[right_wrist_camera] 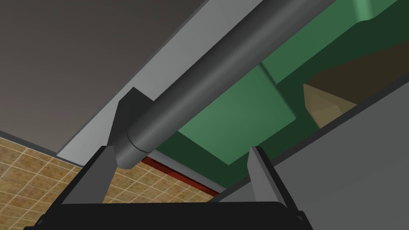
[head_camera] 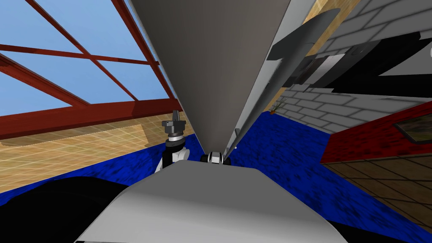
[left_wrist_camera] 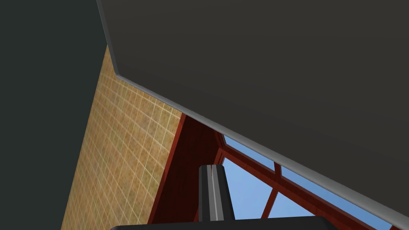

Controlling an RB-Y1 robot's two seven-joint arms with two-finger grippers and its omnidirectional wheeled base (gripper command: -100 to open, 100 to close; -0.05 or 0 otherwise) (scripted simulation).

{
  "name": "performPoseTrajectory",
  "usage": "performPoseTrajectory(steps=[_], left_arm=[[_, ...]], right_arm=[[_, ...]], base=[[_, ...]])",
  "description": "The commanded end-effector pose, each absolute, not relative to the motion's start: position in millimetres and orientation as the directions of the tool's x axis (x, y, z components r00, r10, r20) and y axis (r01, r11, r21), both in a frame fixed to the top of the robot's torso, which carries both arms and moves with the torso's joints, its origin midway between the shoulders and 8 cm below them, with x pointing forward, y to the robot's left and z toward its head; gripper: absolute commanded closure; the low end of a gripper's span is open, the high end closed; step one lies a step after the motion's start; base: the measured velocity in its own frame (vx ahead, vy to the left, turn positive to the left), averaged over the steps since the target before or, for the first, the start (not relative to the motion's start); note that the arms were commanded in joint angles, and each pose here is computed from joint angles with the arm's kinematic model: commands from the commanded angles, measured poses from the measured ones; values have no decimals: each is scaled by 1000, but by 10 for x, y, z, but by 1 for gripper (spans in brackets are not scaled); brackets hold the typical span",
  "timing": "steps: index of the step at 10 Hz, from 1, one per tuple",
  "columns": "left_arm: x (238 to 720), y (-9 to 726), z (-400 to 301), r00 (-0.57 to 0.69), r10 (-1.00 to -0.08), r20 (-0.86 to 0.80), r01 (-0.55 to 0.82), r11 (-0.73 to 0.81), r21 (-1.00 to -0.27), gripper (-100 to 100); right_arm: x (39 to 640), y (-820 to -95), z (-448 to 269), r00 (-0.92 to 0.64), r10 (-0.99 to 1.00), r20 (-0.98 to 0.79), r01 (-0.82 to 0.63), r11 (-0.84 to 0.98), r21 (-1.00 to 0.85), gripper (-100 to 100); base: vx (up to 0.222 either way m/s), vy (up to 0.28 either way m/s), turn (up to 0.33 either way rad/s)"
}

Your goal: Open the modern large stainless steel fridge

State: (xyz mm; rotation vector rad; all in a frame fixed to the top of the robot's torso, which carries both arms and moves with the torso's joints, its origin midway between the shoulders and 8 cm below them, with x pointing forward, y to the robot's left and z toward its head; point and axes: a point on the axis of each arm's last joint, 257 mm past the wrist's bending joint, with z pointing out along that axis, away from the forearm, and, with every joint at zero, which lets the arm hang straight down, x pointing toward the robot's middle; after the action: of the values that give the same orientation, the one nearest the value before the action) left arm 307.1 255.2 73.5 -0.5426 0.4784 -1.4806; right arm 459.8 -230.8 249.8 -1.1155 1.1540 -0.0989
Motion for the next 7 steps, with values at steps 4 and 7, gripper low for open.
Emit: performPoseTrajectory(steps=[4, 7], left_arm=[[3071, 2552, 735, 40, -999, 29, 793, 14, -609, 0], [3071, 2552, 736, 40, -999, 29, 793, 14, -609, 0]], right_arm=[[4516, -2063, 2650, 502, -610, -613, -440, 430, -789, -100], [4492, -1993, 2692, 515, -622, -590, -431, 407, -805, -100]], base=[[-1, 0, -3], [-4, 6, -20]])
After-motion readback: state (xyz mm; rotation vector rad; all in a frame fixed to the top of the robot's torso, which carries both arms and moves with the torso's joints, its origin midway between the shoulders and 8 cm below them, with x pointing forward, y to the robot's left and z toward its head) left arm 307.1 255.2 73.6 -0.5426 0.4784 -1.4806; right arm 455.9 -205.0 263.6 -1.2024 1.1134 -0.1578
